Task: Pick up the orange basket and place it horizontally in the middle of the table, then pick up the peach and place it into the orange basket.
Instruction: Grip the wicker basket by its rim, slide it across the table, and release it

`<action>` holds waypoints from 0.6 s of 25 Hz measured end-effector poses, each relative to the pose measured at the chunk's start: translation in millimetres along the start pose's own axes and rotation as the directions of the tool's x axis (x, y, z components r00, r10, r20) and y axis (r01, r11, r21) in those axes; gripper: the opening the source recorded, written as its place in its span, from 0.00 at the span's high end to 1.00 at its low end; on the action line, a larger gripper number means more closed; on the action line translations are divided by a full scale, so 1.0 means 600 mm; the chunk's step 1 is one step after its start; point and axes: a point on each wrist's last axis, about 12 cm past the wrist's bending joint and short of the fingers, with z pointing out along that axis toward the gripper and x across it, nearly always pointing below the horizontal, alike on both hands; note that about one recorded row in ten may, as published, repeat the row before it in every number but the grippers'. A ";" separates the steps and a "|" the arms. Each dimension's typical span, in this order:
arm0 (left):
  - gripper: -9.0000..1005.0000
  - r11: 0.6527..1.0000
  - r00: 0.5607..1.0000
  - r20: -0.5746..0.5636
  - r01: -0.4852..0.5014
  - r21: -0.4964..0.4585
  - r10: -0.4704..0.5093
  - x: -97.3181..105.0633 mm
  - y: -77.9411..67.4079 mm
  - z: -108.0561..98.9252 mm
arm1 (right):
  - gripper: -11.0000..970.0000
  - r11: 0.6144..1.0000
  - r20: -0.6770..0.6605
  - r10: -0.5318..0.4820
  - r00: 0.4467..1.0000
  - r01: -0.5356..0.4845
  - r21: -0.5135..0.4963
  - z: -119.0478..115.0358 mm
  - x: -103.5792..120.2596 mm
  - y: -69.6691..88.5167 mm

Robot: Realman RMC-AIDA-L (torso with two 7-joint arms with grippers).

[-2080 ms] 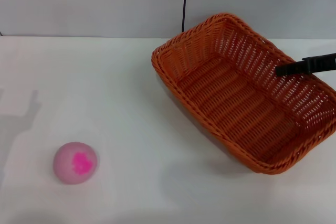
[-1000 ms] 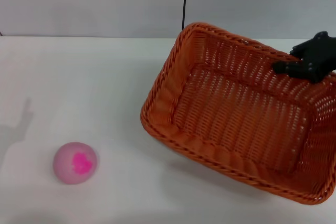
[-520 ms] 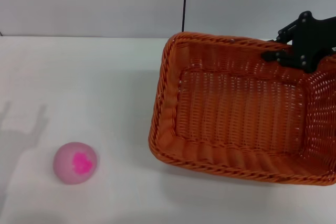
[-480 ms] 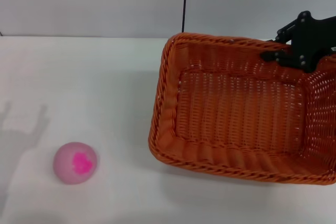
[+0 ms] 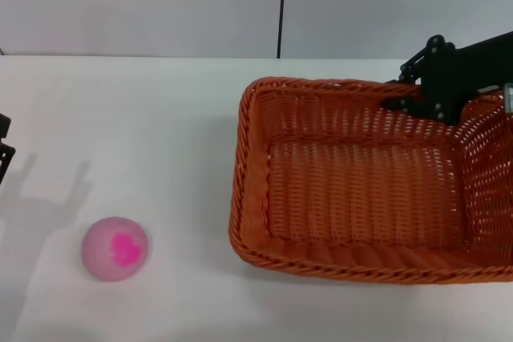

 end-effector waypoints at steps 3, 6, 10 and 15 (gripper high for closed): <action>0.18 1.000 1.000 0.006 0.012 -0.004 -0.012 -0.001 -0.003 -0.004 | 0.84 1.000 0.014 -0.018 1.000 0.017 0.021 0.002 0.000 -0.003; 0.18 1.000 1.000 0.006 0.020 0.001 -0.020 -0.001 -0.006 -0.005 | 0.83 0.998 0.049 -0.032 0.998 0.030 0.057 0.002 -0.002 -0.008; 0.17 1.000 1.000 0.006 0.028 0.006 -0.028 0.000 -0.009 -0.005 | 0.78 0.997 0.060 -0.041 0.997 0.036 0.071 0.005 -0.004 -0.010; 0.17 0.999 0.999 0.003 0.035 0.006 -0.035 0.001 -0.012 -0.009 | 0.73 0.997 0.052 -0.024 0.998 0.020 0.070 0.028 -0.001 -0.004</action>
